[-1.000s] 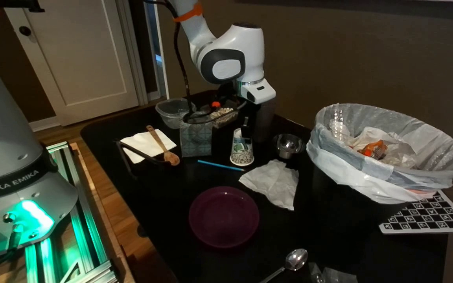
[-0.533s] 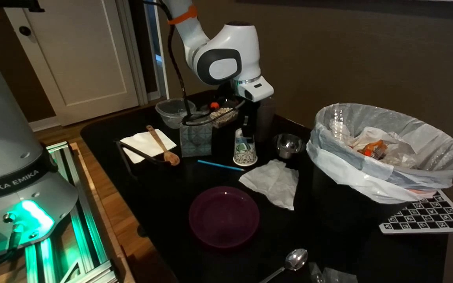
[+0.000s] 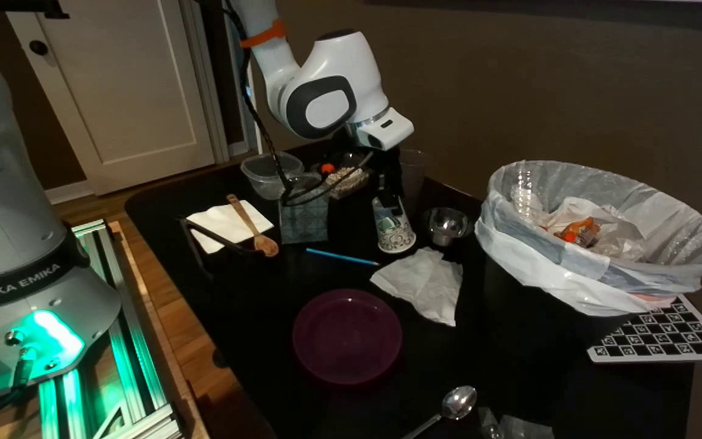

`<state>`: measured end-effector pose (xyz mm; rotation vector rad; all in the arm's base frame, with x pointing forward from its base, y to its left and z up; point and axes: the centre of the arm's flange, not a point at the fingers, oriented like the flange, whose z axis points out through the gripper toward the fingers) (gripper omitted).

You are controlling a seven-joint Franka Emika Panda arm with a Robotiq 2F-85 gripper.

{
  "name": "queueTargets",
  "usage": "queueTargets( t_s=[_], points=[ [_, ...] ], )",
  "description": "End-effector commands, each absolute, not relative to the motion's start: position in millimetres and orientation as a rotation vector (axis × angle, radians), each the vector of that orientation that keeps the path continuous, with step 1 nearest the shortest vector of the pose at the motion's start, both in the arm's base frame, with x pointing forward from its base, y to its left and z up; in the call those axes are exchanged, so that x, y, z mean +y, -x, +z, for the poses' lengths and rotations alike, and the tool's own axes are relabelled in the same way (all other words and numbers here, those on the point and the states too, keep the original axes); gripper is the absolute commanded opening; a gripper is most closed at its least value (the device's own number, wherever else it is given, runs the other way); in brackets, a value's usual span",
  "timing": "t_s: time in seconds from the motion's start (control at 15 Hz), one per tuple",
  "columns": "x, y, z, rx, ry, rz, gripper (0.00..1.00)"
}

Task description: Set the cup straight

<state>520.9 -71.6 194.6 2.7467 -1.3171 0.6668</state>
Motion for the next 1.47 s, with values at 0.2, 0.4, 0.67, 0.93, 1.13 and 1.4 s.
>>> queueTargets(
  t_s=[0.2,0.4,0.67,0.93,1.13,1.4],
  points=[
    [-36,-494,181,-1.183,-2.691,0.882,0.31],
    [-27,-487,169,-1.158,-2.687,0.926,0.31],
    [-21,-480,155,-1.133,-2.657,0.974,0.31],
    [-10,-473,151,-1.103,-2.686,0.949,0.59],
    [-12,-474,162,-1.114,-2.7,0.919,0.87],
    [-22,-475,170,-1.146,-2.702,0.846,1.0]
  ],
)
